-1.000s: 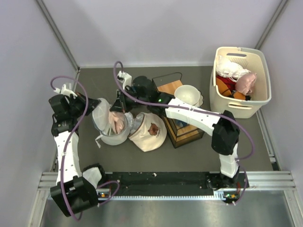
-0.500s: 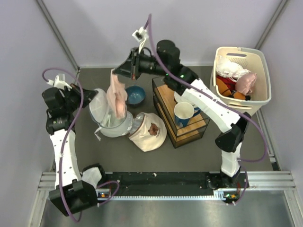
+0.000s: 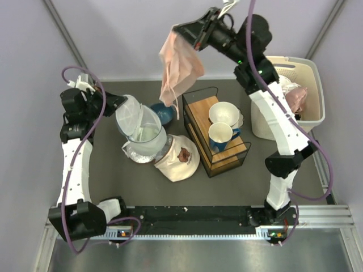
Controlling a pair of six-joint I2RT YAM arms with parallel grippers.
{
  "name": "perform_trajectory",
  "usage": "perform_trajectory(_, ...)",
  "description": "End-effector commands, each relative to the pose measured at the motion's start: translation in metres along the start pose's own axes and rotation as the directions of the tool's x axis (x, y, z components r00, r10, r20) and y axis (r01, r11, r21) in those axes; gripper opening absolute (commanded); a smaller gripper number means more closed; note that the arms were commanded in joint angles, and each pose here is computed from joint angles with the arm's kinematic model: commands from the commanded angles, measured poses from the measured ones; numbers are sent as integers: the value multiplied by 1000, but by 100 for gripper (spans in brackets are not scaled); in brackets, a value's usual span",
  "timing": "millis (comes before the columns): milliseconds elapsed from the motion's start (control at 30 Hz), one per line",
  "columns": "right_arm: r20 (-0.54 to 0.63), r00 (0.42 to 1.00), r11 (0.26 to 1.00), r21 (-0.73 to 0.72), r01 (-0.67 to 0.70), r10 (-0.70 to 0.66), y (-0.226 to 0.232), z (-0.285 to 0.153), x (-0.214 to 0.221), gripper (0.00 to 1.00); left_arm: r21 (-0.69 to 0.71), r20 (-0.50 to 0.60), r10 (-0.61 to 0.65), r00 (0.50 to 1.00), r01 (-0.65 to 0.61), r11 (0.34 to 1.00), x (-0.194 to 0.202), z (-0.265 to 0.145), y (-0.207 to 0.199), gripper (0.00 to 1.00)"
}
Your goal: Unzip the laundry bag and remove the bra
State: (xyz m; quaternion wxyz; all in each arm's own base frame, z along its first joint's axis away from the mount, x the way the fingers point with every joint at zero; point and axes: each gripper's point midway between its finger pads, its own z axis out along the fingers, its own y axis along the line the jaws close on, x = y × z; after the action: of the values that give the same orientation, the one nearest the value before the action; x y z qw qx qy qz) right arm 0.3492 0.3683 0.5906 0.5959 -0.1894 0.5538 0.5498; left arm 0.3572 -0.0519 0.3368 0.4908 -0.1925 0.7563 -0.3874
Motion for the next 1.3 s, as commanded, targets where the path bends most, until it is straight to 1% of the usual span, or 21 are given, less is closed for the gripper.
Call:
perform_trajectory(0,186,982,997,70,23,-36,-9,-36,-82,0,46,55,23,998,-26,999,-14,2,-15,0)
perform_trajectory(167,254,965,982,188,17,-66,-54,-68,-117,0,29,42,29,999,-30,999,-8,3,-7,0)
perform_trajectory(233,261,963,970,242,6,-71,-73,-78,-119,0,17,46,60,997,-61,998,-8,2,-4,0)
perform_trajectory(267,280,955,963,270,16,-94,-76,-91,-131,0,-1,44,70,997,-70,998,-8,0,-3,0)
perform_trajectory(333,286,953,943,333,3,-104,-98,-105,-130,0,-30,46,109,993,-108,994,-10,-2,0,0)
perform_trajectory(467,307,942,887,461,-20,-138,-140,-147,-142,0,-39,37,122,992,-121,992,-7,-6,1,0)
perform_trajectory(500,319,937,860,509,-43,-142,-159,-167,-147,0,-32,32,122,992,-121,992,-5,-7,-1,0)
perform_trajectory(600,327,935,811,579,-81,-140,-193,-194,-146,0,-33,25,118,993,-117,993,-1,-7,2,0)
perform_trajectory(633,334,929,781,619,-88,-159,-209,-212,-152,0,-33,26,120,992,-119,992,-1,-8,2,0)
perform_trajectory(767,326,934,692,708,-139,-147,-259,-252,-139,0,-29,20,120,993,-120,992,1,-9,2,0)
perform_trajectory(833,319,939,639,751,-168,-128,-285,-273,-124,0,-29,25,124,992,-123,992,0,-10,1,0)
perform_trajectory(933,314,943,551,809,-203,-112,-322,-306,-106,0,-32,24,128,991,-128,991,1,-11,1,0)
perform_trajectory(967,308,946,514,830,-215,-103,-336,-317,-99,0,-34,22,127,992,-126,991,2,-12,1,0)
perform_trajectory(1000,303,949,458,858,-232,-88,-350,-329,-89,0,-35,23,128,991,-127,991,2,-12,1,0)
perform_trajectory(1033,303,950,425,872,-244,-77,-360,-336,-83,0,-32,24,128,991,-128,991,2,-13,1,0)
perform_trajectory(1067,303,951,402,880,-253,-66,-368,-343,-79,5,-33,25,128,991,-127,991,2,-13,1,0)
perform_trajectory(1100,302,952,378,887,-265,-41,-385,-348,-71,20,-33,21,127,992,-126,991,4,-13,1,0)
perform_trajectory(1133,295,956,356,893,-275,-1,-390,-351,-62,35,-33,21,130,991,-129,991,4,-13,1,0)
perform_trajectory(1167,289,957,351,895,-276,15,-392,-351,-60,62,-36,18,130,991,-130,991,4,-14,2,0)
perform_trajectory(1200,284,958,353,895,-274,22,-390,-350,-60,71,-40,16,131,991,-130,991,6,-15,3,0)
perform_trajectory(1267,291,957,352,895,-273,3,-382,-350,-65,81,-53,19,140,990,-139,989,6,-16,5,0)
